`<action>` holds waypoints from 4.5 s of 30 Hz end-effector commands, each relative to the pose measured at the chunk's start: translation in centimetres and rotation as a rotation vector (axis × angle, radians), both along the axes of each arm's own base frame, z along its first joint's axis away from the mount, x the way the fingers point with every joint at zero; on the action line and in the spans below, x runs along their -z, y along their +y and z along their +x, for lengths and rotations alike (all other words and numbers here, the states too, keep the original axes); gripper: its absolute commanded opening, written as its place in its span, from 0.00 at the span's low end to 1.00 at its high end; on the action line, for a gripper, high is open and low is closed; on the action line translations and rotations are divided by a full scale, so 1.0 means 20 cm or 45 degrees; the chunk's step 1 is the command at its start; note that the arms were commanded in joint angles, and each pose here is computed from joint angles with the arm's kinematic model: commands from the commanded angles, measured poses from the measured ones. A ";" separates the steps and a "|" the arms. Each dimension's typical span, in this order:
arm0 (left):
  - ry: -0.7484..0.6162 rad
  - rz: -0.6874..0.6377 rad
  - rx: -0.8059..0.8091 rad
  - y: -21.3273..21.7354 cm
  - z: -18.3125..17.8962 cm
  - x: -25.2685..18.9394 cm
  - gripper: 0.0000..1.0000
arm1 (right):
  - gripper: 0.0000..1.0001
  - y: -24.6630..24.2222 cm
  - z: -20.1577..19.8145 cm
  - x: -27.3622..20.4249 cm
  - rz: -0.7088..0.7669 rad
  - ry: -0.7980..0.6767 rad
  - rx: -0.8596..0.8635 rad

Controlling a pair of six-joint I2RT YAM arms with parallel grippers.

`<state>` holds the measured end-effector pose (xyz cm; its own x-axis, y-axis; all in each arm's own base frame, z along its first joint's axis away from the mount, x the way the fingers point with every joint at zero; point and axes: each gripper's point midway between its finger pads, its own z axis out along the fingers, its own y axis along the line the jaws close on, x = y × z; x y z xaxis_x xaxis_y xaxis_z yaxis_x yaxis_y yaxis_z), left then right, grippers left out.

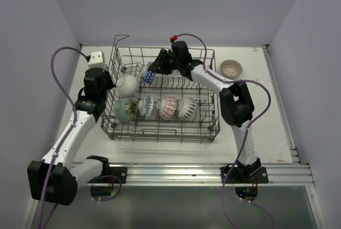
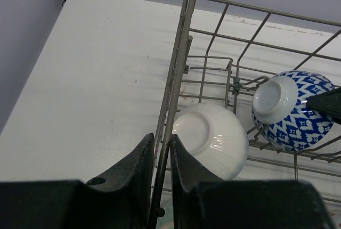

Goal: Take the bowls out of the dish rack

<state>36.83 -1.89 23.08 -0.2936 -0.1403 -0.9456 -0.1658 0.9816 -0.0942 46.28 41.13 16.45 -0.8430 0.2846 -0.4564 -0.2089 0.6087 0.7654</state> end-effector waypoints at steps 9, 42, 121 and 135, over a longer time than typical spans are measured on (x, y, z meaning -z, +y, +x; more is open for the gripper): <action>0.024 -0.019 0.036 -0.04 -0.03 0.04 0.00 | 0.05 0.16 -0.15 -0.51 0.495 -0.273 -0.202; 0.047 0.043 -0.050 0.03 -0.05 0.05 0.00 | 0.00 -0.99 -0.08 -1.07 -0.207 -0.585 0.329; -0.031 0.027 0.108 -0.09 -0.06 -0.02 0.00 | 0.77 -1.06 -0.32 -0.74 -0.530 -0.434 0.275; -0.043 0.030 0.121 -0.10 -0.07 -0.04 0.00 | 0.69 -0.72 -0.85 -0.30 -0.354 -0.181 0.035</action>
<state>35.55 -2.21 23.09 -0.3020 -0.0668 -0.9510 -0.1222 0.9920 -0.0308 29.12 25.34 18.45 -0.8200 0.0614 -0.5691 -0.2504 0.8555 0.4532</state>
